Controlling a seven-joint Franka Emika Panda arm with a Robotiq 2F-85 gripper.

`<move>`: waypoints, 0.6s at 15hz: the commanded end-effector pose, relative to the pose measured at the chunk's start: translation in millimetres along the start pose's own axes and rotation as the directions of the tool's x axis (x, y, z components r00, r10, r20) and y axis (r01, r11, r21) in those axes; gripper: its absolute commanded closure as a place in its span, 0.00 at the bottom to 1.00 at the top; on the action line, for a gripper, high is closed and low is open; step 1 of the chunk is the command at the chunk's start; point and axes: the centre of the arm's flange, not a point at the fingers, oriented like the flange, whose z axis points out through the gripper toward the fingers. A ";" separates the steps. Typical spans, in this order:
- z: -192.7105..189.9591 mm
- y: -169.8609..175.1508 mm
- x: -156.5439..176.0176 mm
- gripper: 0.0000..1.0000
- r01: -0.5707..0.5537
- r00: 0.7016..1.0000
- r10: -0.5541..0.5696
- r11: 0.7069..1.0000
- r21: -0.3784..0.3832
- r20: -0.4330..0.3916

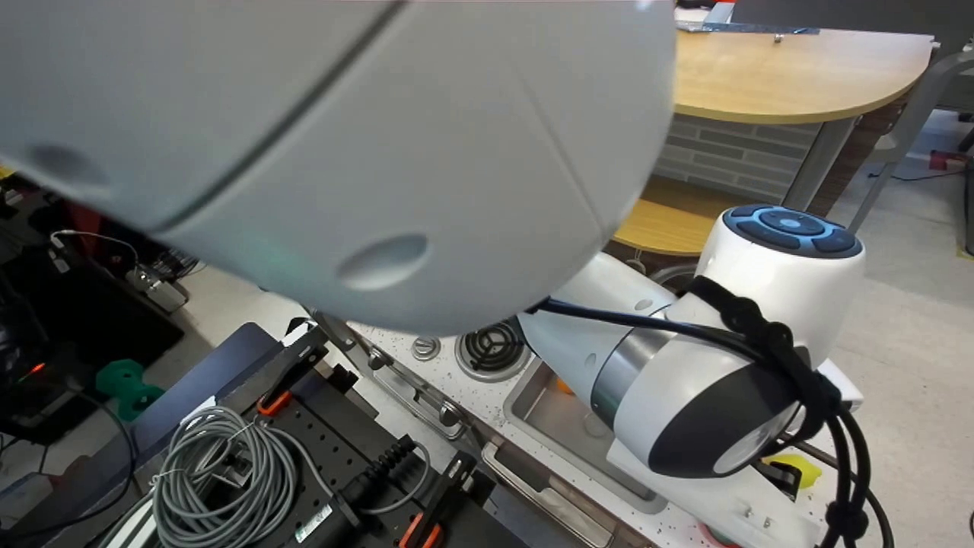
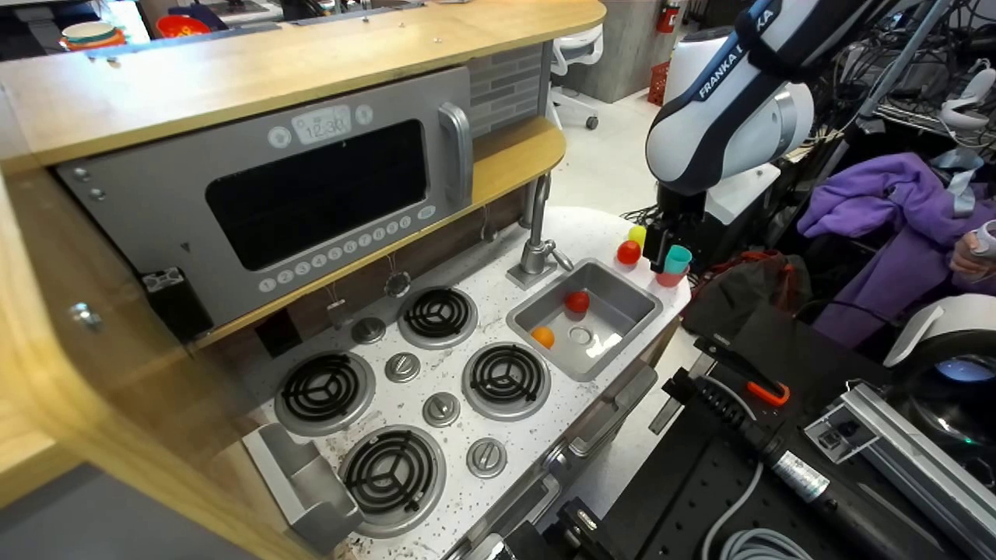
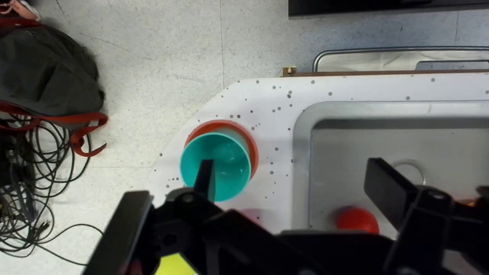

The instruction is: Put the green cup in the sink

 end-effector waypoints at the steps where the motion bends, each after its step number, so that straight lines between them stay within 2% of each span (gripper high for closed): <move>1: 14.8 5.5 16.9 0.00 -0.013 1.000 0.013 1.000 -0.012 0.019; 9: 30.6 6.4 25.3 0.00 -0.013 0.999 0.013 1.000 -0.017 0.040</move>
